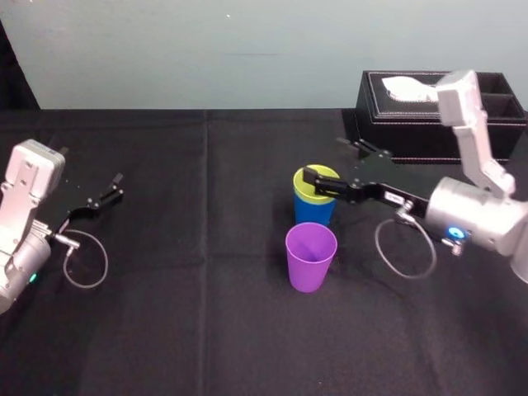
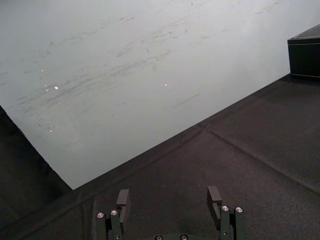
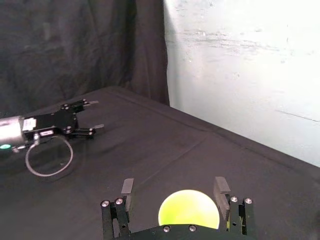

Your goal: Stack the three plastic cups sequentially using one hand.

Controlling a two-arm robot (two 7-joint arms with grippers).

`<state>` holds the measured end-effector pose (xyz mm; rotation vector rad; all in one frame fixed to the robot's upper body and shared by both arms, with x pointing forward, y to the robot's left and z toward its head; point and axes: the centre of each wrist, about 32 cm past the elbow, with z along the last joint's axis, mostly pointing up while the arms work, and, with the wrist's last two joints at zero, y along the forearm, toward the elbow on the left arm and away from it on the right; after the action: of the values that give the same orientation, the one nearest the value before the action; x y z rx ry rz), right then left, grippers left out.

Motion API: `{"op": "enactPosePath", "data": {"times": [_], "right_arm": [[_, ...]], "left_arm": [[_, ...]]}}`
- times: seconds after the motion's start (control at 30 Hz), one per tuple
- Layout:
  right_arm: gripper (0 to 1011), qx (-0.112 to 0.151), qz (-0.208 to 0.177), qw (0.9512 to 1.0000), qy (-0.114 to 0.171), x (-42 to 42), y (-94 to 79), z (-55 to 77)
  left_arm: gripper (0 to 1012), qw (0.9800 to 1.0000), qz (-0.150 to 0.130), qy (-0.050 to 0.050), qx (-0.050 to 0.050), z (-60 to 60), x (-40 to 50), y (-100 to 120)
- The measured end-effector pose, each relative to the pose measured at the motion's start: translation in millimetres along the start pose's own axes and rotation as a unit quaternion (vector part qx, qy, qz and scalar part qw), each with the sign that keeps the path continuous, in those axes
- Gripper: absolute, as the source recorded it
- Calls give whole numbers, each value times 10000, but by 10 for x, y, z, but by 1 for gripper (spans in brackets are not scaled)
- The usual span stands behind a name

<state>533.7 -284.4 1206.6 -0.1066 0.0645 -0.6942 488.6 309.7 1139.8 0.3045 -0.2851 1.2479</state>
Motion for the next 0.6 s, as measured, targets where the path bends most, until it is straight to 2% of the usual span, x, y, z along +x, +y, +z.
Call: {"op": "enactPosePath", "data": {"times": [0.2, 0.3, 0.37, 0.47, 0.6], "right_arm": [[1004, -72, -11, 9999, -71, -50, -287, -37], [1004, -194, -3, 9997, -144, -81, -542, -111], [1004, -249, 21, 9995, -188, -96, -643, -148], [1004, -412, 113, 9985, -355, -163, -866, -261], [1004, -537, 201, 9973, -451, -218, -977, -355]], "left_arm": [[1011, 10000, 0, 0, 0, 0, 0, 0], [1011, 10000, 0, 0, 0, 0, 0, 0], [1011, 10000, 0, 0, 0, 0, 0, 0], [1011, 10000, -1, 1, 0, 0, -1, 0], [1011, 10000, 0, 0, 0, 0, 0, 0]]}}
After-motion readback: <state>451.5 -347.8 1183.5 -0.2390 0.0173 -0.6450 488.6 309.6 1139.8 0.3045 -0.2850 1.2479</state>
